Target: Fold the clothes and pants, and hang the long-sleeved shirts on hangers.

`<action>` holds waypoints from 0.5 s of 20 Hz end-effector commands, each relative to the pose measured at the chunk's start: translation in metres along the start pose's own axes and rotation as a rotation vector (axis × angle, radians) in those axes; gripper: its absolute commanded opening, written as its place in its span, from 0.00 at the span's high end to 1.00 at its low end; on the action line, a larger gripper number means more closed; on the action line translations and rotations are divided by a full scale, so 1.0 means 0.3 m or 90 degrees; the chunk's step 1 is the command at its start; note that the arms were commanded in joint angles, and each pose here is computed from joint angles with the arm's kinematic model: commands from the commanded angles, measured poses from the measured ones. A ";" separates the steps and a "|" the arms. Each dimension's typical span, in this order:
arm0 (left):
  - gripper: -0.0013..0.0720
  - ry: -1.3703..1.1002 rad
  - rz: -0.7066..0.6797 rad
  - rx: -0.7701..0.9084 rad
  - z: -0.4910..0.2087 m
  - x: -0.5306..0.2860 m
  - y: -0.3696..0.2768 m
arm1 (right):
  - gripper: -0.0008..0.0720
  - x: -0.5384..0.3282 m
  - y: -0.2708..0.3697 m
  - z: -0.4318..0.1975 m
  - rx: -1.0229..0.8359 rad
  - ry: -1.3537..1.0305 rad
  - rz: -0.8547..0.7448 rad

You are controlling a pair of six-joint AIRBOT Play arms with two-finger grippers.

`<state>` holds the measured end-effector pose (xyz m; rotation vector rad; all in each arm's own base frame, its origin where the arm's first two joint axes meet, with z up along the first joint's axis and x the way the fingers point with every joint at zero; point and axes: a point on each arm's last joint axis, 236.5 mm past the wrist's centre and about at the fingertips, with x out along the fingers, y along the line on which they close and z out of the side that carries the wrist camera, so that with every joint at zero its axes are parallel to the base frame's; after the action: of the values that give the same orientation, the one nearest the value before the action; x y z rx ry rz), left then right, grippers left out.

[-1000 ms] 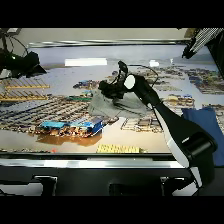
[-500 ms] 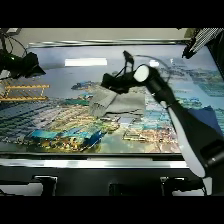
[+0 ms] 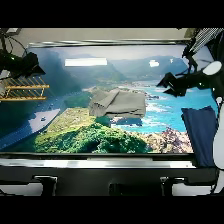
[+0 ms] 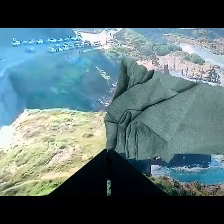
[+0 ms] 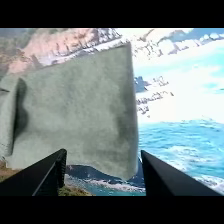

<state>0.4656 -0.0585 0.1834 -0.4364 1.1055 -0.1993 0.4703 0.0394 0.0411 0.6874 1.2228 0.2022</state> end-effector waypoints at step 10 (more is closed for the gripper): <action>0.96 0.012 0.002 -0.006 0.001 0.034 0.016 | 0.27 0.483 -0.057 -0.210 0.061 0.132 0.093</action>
<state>0.4688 -0.0583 0.1762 -0.4403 1.1195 -0.1971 0.4575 0.0981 -0.0768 0.8439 1.3798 0.3232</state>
